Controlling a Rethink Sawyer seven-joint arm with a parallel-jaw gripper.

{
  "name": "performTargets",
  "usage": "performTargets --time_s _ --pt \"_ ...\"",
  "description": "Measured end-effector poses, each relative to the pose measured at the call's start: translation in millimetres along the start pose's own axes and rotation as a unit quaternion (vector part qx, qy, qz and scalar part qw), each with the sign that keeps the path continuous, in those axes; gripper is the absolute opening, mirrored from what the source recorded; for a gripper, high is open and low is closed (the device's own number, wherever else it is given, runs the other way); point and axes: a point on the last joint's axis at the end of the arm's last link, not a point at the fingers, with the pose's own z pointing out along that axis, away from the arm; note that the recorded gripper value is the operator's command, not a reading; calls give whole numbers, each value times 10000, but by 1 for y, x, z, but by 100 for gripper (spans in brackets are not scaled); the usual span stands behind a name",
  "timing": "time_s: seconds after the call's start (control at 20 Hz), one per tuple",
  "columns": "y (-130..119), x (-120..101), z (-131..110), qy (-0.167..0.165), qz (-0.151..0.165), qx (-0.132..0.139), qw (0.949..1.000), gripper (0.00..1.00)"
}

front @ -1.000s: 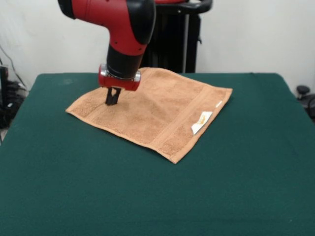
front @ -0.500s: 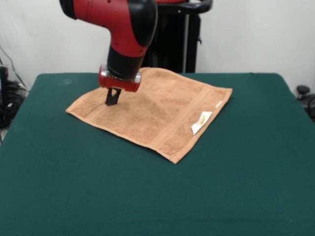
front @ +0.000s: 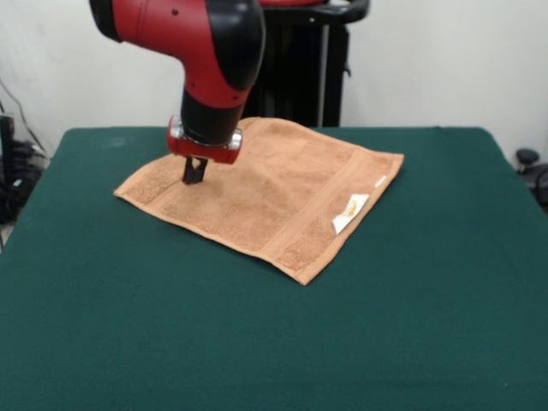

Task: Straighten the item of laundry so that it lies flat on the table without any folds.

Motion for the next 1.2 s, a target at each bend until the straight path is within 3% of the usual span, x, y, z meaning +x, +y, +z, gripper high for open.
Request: performTargets --time_s 0.5,0.75,1.2 --pt "-13 -19 2 680 364 -427 9961 0" --pt "-12 -24 3 866 346 -395 9949 0" --pt "-8 -25 3 917 303 -272 9950 0"
